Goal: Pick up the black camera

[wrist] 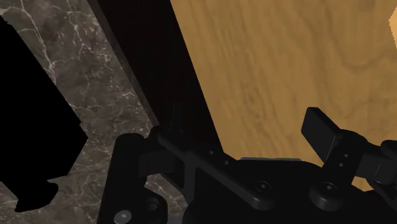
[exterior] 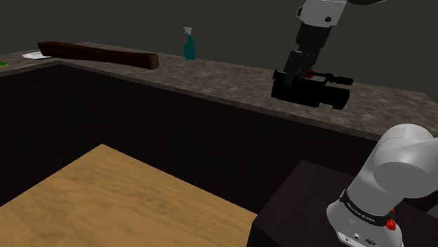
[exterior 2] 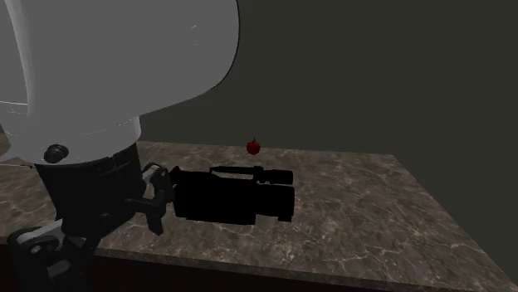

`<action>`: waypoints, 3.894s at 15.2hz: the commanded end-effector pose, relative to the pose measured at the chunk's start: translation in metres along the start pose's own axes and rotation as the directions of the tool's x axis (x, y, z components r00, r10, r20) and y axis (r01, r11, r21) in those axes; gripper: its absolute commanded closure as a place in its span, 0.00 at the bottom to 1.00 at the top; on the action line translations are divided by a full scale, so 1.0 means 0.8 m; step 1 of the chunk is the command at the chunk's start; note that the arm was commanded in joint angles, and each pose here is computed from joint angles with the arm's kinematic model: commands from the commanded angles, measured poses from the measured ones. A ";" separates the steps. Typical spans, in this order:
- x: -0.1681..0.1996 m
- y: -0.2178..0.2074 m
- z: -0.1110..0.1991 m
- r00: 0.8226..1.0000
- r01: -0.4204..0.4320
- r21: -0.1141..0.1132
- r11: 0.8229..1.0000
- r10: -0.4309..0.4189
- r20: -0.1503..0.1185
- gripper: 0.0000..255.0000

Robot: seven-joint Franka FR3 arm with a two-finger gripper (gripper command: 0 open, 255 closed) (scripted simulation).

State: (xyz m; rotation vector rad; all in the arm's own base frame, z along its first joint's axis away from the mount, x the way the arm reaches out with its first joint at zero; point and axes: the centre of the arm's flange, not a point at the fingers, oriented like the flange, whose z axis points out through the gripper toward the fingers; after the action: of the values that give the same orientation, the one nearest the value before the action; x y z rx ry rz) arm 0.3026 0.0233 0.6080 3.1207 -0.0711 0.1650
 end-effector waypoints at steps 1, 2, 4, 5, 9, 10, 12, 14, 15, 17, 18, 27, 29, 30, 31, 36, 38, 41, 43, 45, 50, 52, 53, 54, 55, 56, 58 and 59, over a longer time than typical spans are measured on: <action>0.000 0.000 0.000 1.000 0.000 0.000 1.000 0.000 0.000 0.00; 0.001 0.016 0.002 1.000 0.016 0.000 1.000 -0.016 0.003 0.00; 0.003 0.049 0.006 0.999 0.047 0.001 0.999 -0.047 0.010 0.00; 0.004 0.066 0.008 0.998 0.063 0.001 0.998 -0.063 0.013 0.00; 0.012 0.131 0.016 0.992 0.126 0.003 0.992 -0.126 0.027 0.00; 0.014 0.147 0.018 0.989 0.142 0.003 0.990 -0.142 0.030 0.00; 0.020 0.179 0.022 0.984 0.173 0.005 0.985 -0.173 0.037 0.00; 0.027 0.211 0.026 0.978 0.204 0.006 0.979 -0.204 0.043 0.00; 0.031 0.227 0.028 0.974 0.219 0.007 0.976 -0.220 0.047 0.00; 0.040 0.259 0.032 0.967 0.250 0.009 0.968 -0.250 0.053 0.00; 0.044 0.275 0.034 0.962 0.265 0.010 0.964 -0.265 0.056 0.00; 0.084 0.387 0.057 0.924 0.375 0.018 0.927 -0.375 0.079 0.00; 0.083 0.387 0.070 0.924 0.375 0.018 0.927 -0.375 0.079 0.00; 0.082 0.387 0.076 0.924 0.375 0.018 0.927 -0.375 0.079 0.00; 0.081 0.387 0.083 0.924 0.375 0.018 0.927 -0.375 0.079 0.00; 0.079 0.386 0.100 0.924 0.375 0.018 0.927 -0.375 0.079 1.00; 0.079 0.387 0.100 0.924 0.375 0.018 0.927 -0.375 0.079 1.00; 0.080 0.387 0.100 0.924 0.375 0.018 0.927 -0.375 0.079 1.00; 0.080 0.387 0.100 0.924 0.375 0.018 0.927 -0.375 0.079 1.00; 0.080 0.387 0.100 0.924 0.375 0.018 0.927 -0.375 0.079 1.00; 0.083 0.387 0.067 0.924 0.375 0.018 0.927 -0.375 0.079 1.00; 0.085 0.387 0.054 0.924 0.375 0.018 0.927 -0.375 0.079 1.00; 0.085 0.387 0.047 0.924 0.375 0.018 0.927 -0.375 0.079 1.00; 0.086 0.387 0.041 0.924 0.375 0.018 0.927 -0.375 0.079 1.00; 0.087 0.388 0.034 0.924 0.375 0.018 0.927 -0.375 0.079 1.00; 0.087 0.388 0.028 0.924 0.375 0.018 0.927 -0.375 0.079 1.00; 0.089 0.388 0.015 0.924 0.375 0.018 0.927 -0.375 0.079 1.00; 0.089 0.388 0.008 0.924 0.375 0.018 0.927 -0.375 0.079 1.00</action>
State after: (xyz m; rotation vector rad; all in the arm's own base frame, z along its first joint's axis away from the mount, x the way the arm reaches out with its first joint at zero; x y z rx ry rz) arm 0.3608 -0.2905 0.6060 3.0682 0.5235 0.0258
